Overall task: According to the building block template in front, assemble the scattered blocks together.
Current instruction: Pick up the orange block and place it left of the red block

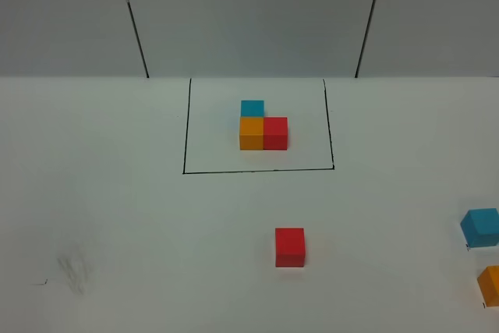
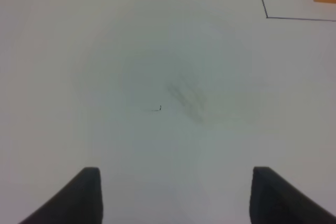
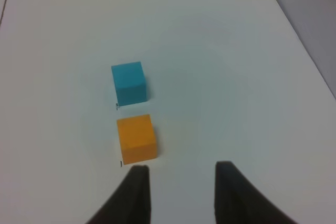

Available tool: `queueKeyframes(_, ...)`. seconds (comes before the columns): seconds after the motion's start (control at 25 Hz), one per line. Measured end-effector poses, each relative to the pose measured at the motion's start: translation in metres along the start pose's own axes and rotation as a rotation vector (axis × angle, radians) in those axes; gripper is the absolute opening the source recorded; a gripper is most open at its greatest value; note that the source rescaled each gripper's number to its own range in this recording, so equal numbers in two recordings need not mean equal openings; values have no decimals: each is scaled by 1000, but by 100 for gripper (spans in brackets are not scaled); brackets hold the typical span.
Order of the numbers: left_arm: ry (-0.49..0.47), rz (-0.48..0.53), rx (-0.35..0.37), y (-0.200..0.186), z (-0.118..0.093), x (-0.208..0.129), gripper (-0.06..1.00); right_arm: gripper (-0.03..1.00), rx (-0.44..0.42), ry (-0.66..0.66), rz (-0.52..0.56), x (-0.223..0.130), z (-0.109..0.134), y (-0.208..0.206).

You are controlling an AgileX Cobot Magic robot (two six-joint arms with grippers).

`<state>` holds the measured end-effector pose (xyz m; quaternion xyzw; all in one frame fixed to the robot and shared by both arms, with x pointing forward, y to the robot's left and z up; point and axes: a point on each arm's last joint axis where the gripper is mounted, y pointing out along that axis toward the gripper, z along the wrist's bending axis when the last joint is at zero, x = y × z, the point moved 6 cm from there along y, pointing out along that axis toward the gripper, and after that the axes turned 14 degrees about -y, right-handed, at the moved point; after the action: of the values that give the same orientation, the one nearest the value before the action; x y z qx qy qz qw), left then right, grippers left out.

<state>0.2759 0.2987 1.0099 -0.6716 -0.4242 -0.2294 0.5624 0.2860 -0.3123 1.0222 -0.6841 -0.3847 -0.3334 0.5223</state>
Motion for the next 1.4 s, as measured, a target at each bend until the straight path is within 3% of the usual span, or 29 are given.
queueKeyframes(0.88,0,0,0,0,0,0,33,0,0,0,0,0,0,0)
queueKeyframes(1.0,0,0,0,0,0,0,33,5,0,0,-2,0,0,0)
queueKeyframes(1.08,0,0,0,0,0,0,33,12,-1,0,-5,1,0,0)
queueKeyframes(1.16,0,-1,0,0,0,0,33,26,0,1,-7,1,0,0)
queueKeyframes(1.4,0,-1,0,0,0,0,33,85,20,-2,61,9,-1,10)
